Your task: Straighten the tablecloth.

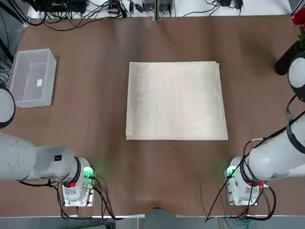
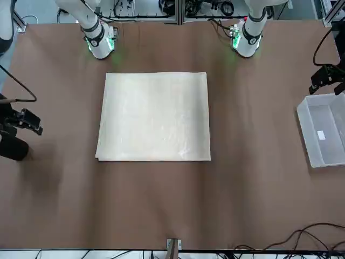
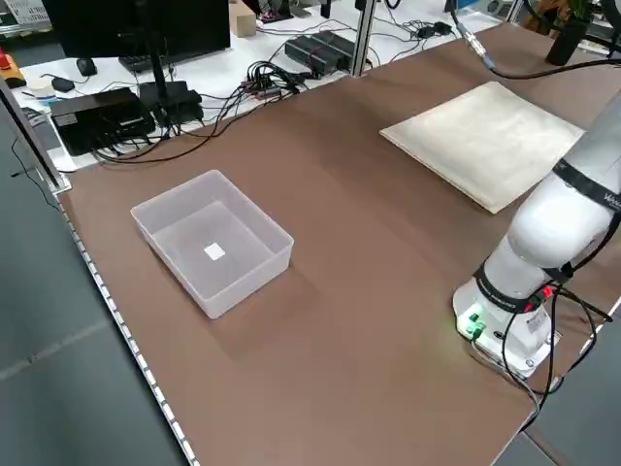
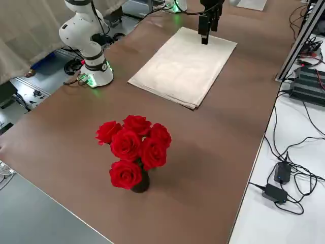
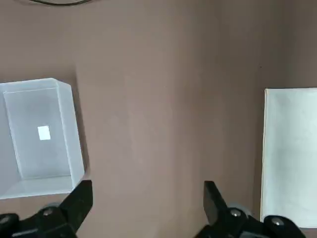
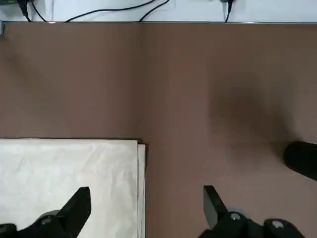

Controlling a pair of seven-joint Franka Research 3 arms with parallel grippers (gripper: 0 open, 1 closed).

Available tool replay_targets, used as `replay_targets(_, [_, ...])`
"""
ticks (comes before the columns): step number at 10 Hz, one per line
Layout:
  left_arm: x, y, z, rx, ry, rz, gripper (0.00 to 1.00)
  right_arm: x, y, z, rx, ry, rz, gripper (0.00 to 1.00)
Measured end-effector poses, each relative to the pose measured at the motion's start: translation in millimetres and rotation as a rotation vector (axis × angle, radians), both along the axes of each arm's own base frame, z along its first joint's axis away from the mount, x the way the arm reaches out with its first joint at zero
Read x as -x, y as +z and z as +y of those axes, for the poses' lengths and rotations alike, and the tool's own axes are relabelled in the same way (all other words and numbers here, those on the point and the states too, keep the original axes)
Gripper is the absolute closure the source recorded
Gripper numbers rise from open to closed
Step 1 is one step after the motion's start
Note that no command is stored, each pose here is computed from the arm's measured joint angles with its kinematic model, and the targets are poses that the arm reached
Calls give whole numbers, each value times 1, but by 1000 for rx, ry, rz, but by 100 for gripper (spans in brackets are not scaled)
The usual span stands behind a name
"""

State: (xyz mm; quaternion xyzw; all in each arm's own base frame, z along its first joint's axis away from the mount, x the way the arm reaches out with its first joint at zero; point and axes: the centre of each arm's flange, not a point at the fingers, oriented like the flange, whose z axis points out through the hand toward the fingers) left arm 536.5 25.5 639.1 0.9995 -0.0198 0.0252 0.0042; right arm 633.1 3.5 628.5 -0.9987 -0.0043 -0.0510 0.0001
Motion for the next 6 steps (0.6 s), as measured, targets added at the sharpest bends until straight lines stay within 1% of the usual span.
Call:
replay_targets(2, [0, 0, 0, 0, 4, 0, 1, 12, -6, -1, -1, 2, -24, 0])
replay_targets(3, [0, 0, 0, 0, 4, 0, 1, 17, -10, 2, 0, 7, -21, 0])
replay_targets(6, [0, 0, 0, 0, 4, 0, 1, 20, -12, 4, 6, 12, -26, 0])
